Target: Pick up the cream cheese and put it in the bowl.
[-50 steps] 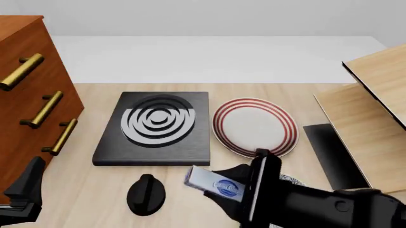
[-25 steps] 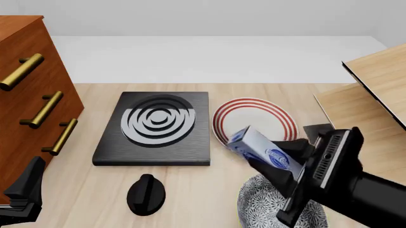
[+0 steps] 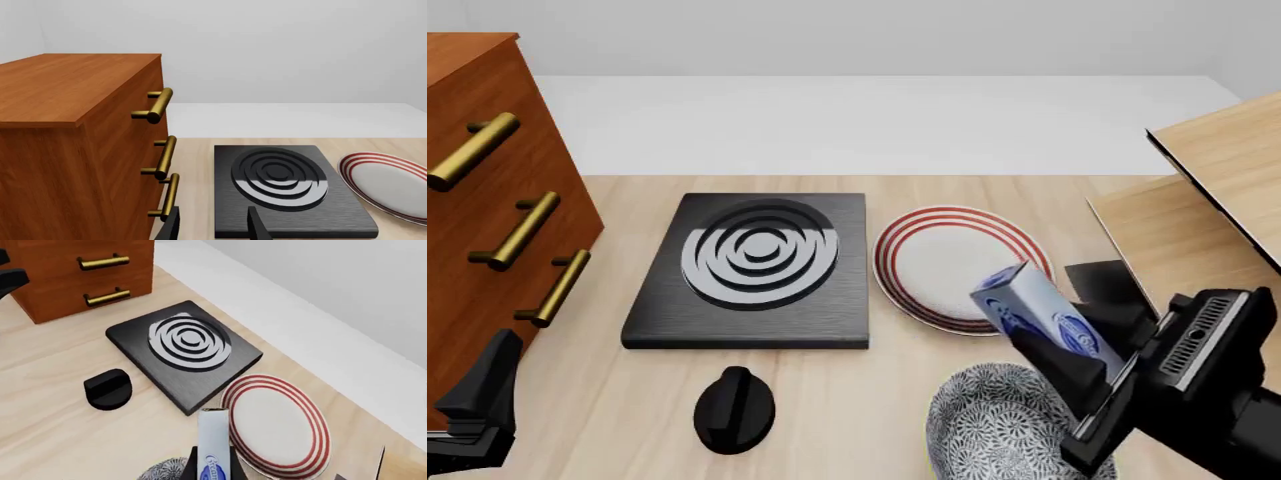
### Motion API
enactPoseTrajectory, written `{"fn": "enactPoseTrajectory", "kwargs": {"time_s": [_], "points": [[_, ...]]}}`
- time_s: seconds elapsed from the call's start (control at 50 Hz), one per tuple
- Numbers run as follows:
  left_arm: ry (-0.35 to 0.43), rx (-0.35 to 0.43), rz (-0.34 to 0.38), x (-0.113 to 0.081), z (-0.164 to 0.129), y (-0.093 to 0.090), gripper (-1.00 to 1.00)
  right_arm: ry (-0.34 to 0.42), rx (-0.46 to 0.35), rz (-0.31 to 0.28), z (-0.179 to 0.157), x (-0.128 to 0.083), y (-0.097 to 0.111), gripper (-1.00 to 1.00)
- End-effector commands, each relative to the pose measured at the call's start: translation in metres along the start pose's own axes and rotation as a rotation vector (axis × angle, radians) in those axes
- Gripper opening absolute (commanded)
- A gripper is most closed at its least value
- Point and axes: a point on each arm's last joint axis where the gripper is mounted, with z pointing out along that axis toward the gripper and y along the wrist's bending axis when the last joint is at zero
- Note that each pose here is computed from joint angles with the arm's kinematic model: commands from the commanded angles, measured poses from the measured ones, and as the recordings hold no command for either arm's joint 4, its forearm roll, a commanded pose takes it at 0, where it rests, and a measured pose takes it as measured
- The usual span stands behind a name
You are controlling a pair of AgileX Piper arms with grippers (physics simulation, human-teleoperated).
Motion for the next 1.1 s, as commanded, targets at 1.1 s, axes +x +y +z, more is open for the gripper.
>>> {"fn": "enactPoseTrajectory", "kwargs": {"time_s": [1.1], "points": [[0.0, 0.0, 0.0, 0.0, 0.0, 0.0, 1.0, 0.162, 0.029, 0.16, 0.034, 0.069, 0.008, -1.0]]}}
